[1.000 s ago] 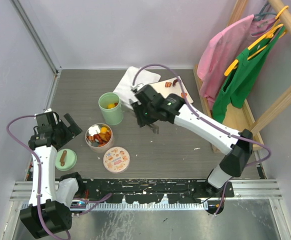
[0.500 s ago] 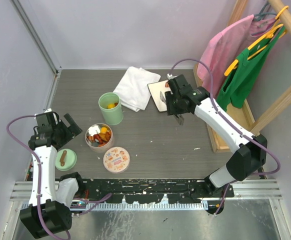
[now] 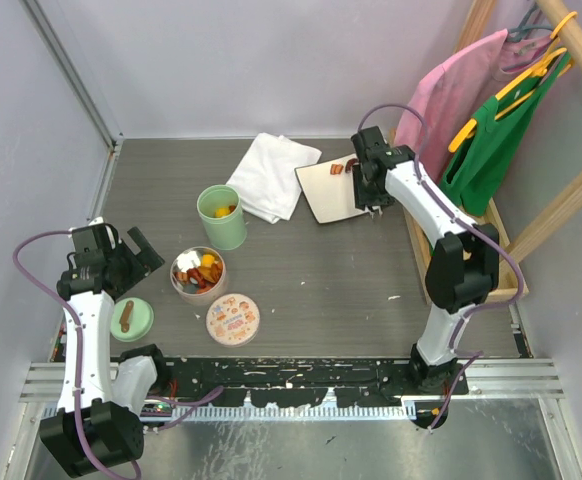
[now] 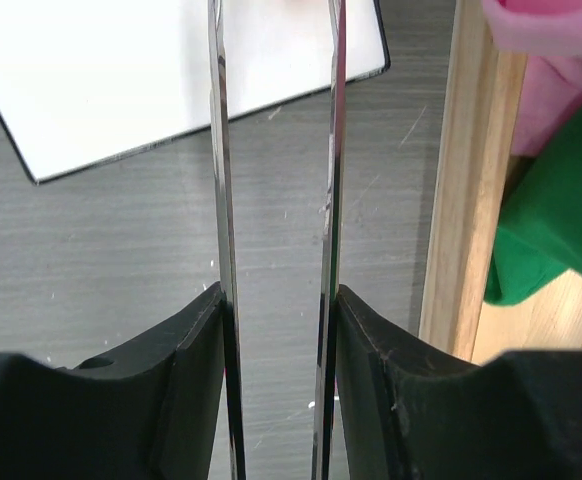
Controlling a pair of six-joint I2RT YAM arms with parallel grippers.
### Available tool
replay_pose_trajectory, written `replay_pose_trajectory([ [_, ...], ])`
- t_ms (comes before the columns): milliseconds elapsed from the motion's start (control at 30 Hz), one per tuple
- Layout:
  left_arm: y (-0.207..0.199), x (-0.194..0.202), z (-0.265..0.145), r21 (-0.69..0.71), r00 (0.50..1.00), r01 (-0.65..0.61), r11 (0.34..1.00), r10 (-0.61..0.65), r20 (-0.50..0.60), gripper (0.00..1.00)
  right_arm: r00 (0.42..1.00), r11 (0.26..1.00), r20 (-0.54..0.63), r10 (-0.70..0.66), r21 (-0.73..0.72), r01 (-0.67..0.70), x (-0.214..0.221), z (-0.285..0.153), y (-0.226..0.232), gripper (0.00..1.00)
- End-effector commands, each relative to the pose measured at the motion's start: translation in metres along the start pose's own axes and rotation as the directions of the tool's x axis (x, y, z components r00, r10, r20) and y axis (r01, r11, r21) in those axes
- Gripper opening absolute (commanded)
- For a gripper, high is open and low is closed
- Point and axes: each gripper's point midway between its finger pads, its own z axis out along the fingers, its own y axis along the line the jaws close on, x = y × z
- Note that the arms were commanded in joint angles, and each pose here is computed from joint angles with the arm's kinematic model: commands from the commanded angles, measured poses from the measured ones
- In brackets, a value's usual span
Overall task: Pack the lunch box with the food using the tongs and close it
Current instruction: Pick up the fake food from the plate.
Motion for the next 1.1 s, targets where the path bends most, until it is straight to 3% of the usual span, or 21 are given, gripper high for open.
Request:
replay_pose_trajectory([
  [0,-0.009,-0.013,-0.005,0.037,0.998,-0.018,0.999,0.016,0.053,0.98,0.996,1.000,0.091,-0.005,-0.013,0.006,-0.044,-0.004,0.003,0.49],
  [433,-0.008,-0.013,-0.005,0.032,0.999,-0.017,0.999,0.015,0.051,0.98,0.991,0.998,0.124,0.056,-0.044,-0.051,-0.102,0.030,0.021,0.47],
  [1067,-0.008,-0.013,-0.004,0.034,0.999,-0.016,0.999,0.014,0.048,0.98,0.991,0.994,0.079,0.104,-0.046,-0.101,-0.104,0.072,0.032,0.42],
])
